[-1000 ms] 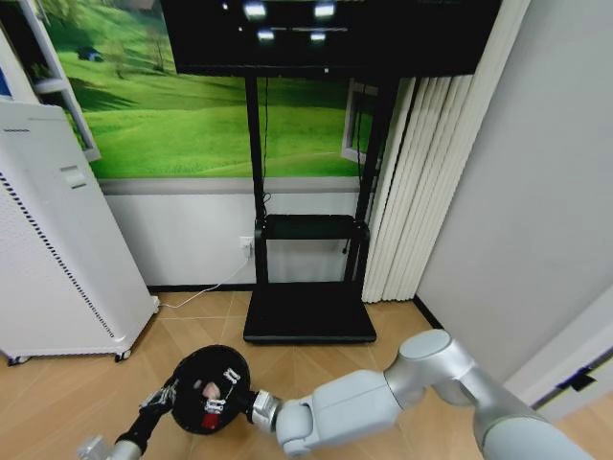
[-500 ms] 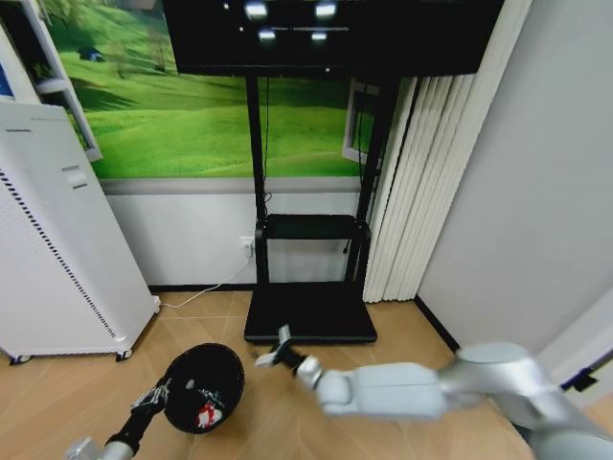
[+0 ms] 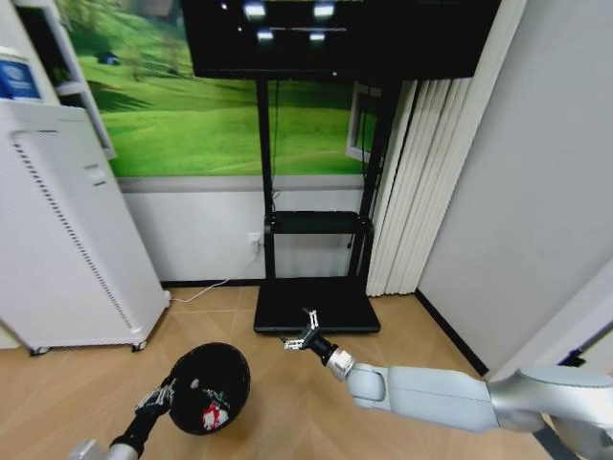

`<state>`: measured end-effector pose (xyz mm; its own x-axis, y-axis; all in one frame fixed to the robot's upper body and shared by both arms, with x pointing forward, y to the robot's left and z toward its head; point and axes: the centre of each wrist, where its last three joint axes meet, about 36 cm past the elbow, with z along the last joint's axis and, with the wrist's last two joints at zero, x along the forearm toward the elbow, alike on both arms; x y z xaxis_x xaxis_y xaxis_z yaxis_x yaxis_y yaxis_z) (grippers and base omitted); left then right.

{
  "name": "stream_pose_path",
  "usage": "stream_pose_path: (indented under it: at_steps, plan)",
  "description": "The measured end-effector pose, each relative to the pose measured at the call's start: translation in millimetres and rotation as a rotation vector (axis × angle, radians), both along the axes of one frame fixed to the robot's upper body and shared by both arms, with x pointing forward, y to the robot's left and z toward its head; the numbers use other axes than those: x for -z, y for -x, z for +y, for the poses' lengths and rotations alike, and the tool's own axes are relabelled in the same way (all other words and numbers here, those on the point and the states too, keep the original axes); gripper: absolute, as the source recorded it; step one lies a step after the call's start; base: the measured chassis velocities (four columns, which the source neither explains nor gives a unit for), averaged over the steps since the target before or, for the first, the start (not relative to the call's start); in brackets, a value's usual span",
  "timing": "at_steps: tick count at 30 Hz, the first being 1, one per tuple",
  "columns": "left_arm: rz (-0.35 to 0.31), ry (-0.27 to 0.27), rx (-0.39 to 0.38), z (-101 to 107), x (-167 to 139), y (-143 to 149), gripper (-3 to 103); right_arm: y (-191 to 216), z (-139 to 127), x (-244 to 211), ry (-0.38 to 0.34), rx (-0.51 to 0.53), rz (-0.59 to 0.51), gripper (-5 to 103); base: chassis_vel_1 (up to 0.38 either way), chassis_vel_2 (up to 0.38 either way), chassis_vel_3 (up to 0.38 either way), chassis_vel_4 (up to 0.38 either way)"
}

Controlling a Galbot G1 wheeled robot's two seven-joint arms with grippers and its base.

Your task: Pick up the trash bin and place the garbage on the floor into it.

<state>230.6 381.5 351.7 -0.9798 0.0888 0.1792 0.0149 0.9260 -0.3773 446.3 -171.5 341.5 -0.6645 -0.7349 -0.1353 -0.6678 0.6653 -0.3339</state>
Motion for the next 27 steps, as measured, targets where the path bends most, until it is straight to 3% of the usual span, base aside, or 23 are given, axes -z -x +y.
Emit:
stream_pose_path:
  at_steps: [15, 21, 27]
  plan:
    - [0.010, 0.003, -0.021, -4, 5, 10, 8, 8, 3, 14, 0.027, 0.043, 0.028, 100, 0.573, 0.023, -0.556, -0.029]
    - [0.019, 0.011, -0.026, -7, 9, 14, 8, 8, 10, 20, 0.105, 0.176, 0.049, 100, 0.438, 0.274, -0.415, -0.255]
    - [0.026, 0.010, -0.031, -5, 15, 18, 8, -2, 15, 23, 0.079, 0.269, 0.054, 100, 0.297, 0.360, -0.302, -0.387]
